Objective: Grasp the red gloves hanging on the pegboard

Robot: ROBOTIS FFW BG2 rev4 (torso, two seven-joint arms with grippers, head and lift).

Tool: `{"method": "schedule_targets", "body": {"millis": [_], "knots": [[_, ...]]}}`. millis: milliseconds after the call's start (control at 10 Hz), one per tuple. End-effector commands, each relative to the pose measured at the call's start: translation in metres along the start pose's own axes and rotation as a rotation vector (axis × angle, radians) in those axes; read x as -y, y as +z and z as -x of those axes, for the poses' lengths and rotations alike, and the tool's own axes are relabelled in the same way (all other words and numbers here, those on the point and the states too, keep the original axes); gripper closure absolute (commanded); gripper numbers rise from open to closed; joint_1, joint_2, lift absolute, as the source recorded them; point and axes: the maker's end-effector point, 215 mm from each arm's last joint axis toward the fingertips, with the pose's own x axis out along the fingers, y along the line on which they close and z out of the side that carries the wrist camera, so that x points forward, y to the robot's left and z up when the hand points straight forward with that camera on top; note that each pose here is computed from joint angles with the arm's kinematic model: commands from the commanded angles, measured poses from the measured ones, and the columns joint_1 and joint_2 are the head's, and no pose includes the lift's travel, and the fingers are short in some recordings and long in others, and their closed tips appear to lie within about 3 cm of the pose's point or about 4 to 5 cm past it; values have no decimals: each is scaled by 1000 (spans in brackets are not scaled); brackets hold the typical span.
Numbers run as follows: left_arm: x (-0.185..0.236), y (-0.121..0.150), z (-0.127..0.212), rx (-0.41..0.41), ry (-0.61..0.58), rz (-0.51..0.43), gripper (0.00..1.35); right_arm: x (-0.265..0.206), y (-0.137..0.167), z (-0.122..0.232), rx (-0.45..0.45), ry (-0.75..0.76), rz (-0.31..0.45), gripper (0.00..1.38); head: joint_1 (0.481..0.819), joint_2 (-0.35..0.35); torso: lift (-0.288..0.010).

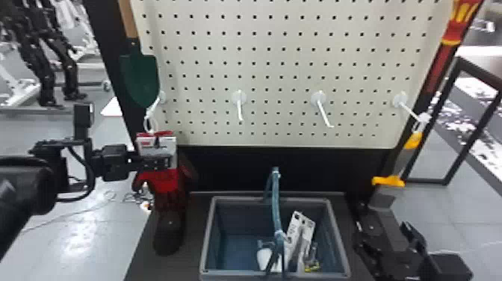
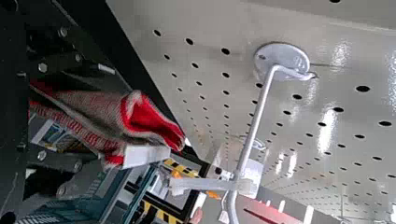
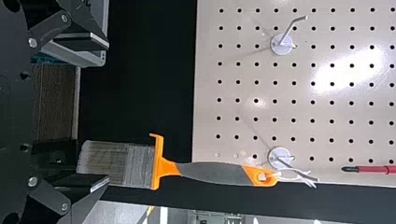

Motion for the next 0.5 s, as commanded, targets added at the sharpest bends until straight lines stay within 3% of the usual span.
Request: {"method": "schedule_targets", "body": {"millis": [0, 400], "knots": [[1, -5, -1, 4, 0, 11, 1220, 0, -1, 0, -2, -1, -3, 277, 549, 0, -100], [3, -2, -2, 22, -8, 20, 1220, 0, 0, 1, -1, 1, 2, 277, 549, 0, -100]]}}
